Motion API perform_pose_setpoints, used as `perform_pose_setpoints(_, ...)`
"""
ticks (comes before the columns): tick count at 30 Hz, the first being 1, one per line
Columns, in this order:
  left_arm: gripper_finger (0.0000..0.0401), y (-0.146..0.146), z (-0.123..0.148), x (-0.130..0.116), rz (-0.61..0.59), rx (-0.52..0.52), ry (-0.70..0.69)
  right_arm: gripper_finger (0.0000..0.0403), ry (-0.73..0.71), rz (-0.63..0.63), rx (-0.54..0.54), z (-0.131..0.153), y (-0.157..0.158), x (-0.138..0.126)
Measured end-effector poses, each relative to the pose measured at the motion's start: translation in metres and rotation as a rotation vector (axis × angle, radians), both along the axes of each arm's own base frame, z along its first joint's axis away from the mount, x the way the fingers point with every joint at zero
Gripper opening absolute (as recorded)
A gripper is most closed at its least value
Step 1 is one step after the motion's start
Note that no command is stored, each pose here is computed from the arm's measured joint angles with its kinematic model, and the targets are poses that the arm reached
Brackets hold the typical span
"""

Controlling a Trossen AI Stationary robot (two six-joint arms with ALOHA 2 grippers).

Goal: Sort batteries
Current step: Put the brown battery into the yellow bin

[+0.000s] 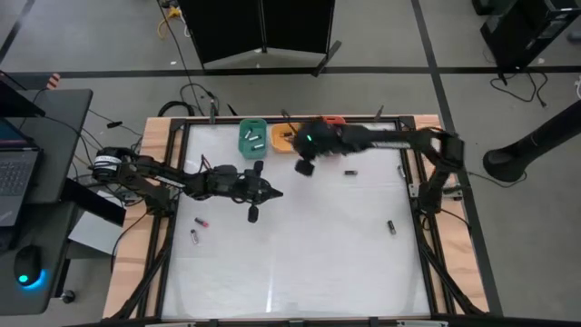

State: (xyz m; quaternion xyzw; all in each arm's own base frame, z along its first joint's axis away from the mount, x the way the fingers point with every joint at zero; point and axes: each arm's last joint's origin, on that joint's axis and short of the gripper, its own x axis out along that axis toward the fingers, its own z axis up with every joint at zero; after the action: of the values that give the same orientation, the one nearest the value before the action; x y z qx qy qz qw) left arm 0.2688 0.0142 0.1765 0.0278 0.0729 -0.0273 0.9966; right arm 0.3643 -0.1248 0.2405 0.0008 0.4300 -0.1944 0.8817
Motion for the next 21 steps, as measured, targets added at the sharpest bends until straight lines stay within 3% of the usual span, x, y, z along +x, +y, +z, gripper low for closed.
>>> perform_pose_setpoints(11,0.0011,0.000,-0.003,-0.003,0.000,-0.002,0.003,0.0055,0.249,0.043,-0.007,-0.038,-0.076,0.041)
perform_pose_setpoints(18,0.0011,0.000,-0.003,-0.003,0.001,-0.003,0.005,0.0056,0.288,0.023,0.054,-0.056,-0.092,0.040)
perform_pose_setpoints(21,0.0011,0.000,-0.003,-0.003,0.001,-0.003,0.005,0.0075,0.273,0.015,0.078,-0.055,-0.093,0.039)
